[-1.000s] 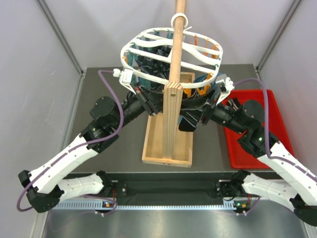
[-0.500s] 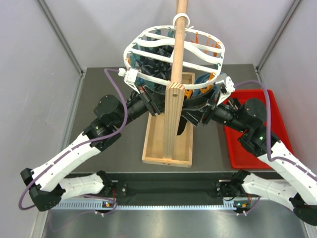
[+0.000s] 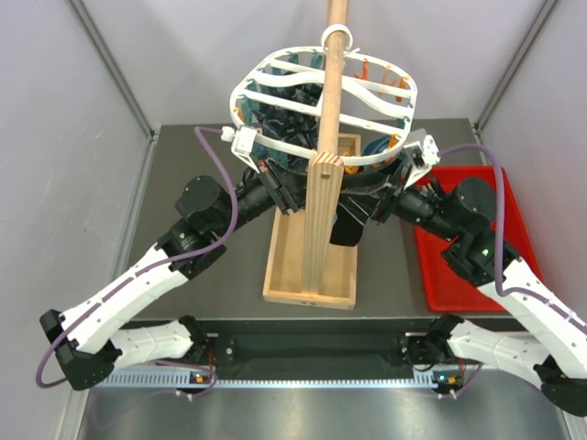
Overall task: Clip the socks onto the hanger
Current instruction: Open the clamp at the hanger.
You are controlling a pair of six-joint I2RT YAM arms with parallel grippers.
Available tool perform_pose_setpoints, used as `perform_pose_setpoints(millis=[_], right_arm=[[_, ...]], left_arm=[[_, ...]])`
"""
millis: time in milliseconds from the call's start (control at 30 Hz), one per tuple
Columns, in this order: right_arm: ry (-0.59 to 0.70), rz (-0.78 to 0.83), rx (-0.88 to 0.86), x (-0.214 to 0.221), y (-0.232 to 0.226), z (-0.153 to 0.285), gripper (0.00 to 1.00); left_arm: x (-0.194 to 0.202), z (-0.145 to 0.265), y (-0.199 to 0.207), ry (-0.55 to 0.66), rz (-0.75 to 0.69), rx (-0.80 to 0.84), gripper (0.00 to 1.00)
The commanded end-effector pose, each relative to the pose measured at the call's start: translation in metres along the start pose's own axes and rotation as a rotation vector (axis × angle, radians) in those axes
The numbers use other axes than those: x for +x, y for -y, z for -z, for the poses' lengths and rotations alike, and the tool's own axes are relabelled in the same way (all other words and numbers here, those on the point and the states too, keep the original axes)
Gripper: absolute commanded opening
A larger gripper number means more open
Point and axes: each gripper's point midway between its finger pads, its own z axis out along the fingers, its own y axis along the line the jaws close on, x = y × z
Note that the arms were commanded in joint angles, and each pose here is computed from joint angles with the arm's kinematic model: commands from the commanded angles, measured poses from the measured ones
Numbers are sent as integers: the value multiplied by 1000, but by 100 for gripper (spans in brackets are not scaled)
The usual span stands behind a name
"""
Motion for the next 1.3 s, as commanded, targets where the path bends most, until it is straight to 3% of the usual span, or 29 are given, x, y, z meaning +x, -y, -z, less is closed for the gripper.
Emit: perform_pose_setpoints(millis=[0, 200, 667, 733, 833, 867, 900, 1067, 1267], right_arm=[[85, 53, -31, -35, -8, -2, 44], [58, 81, -70, -37, -12, -8, 43], [15, 119, -120, -28, -9, -9, 13], [26, 124, -118, -30, -8, -8, 0], [24, 129, -125, -30, -10, -8, 0], [22, 130, -128, -29, -10, -8, 0], [20, 127, -132, -28, -10, -8, 0], [14, 111, -117, -20, -6, -8, 0], [16, 78, -70, -10, 4, -8, 0]], left_arm=[[8, 0, 16, -35, 9, 85, 0], [8, 1, 17, -36, 10, 84, 0], [9, 2, 14, -38, 12, 68, 0], [10, 2, 12, -40, 13, 61, 0], [9, 2, 9, -34, 16, 45, 0], [10, 2, 6, -33, 21, 34, 2], [7, 3, 5, -18, 22, 24, 16], [-1, 8, 0, 32, 39, -19, 52], [-11, 11, -17, 90, 53, -125, 58]])
